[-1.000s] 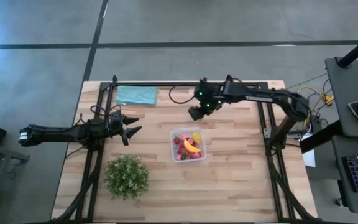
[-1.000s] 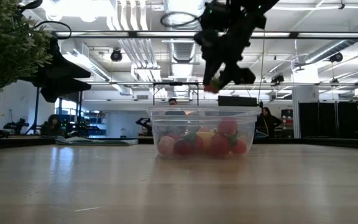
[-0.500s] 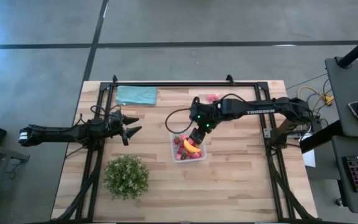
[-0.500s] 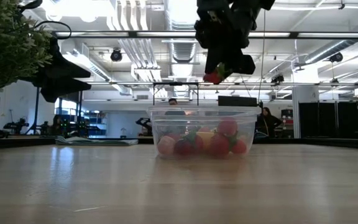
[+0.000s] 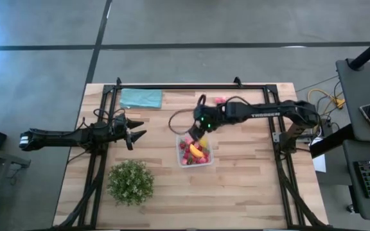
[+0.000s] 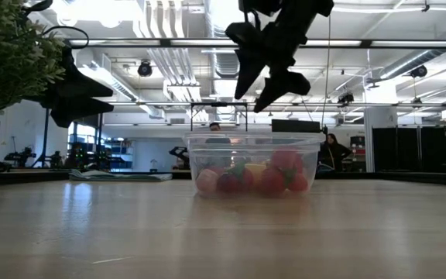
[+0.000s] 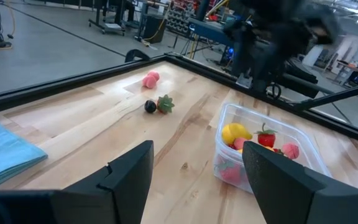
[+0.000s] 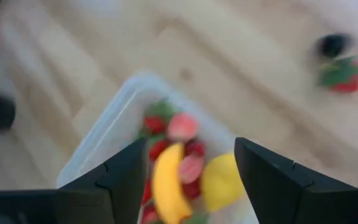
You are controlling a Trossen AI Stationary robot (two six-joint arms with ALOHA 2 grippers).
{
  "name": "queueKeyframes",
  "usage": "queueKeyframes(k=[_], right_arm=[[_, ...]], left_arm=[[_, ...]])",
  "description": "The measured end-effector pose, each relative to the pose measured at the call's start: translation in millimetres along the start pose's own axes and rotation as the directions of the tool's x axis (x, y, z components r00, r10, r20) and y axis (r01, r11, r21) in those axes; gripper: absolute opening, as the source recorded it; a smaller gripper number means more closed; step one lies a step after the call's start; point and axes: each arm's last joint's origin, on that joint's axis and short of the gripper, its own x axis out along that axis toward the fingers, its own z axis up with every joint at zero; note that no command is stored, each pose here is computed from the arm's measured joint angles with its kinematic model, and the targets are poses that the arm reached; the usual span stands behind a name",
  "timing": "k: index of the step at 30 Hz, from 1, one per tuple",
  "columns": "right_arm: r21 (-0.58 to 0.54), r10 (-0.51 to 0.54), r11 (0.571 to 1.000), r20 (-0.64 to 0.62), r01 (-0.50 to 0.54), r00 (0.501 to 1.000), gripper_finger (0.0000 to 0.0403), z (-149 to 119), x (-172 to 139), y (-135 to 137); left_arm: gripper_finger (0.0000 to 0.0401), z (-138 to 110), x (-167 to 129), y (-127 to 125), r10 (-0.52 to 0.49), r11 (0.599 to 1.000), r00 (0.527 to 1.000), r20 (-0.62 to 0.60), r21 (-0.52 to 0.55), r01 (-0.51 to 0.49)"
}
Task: Pick and placing Produce into tupperware
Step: Put the strawberry into the transparent container
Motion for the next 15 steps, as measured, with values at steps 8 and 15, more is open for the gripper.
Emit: queueKeyframes(k=[8,15], right_arm=[[-0.060,-0.142,0.989,-0.075,0.138,0.987,0.0231,19.0,9.7,-41.7],[-0.292,-0.208,0.944,-0.154,0.157,0.966,0.0230,16.2,39.9,-51.2]], left_arm=[[0.0233,0.0,0.0,0.0,0.000,1.000,1.000,0.000,0.000,0.000],[0.0233,0.0,0.0,0.0,0.000,1.000,1.000,0.000,0.000,0.000]])
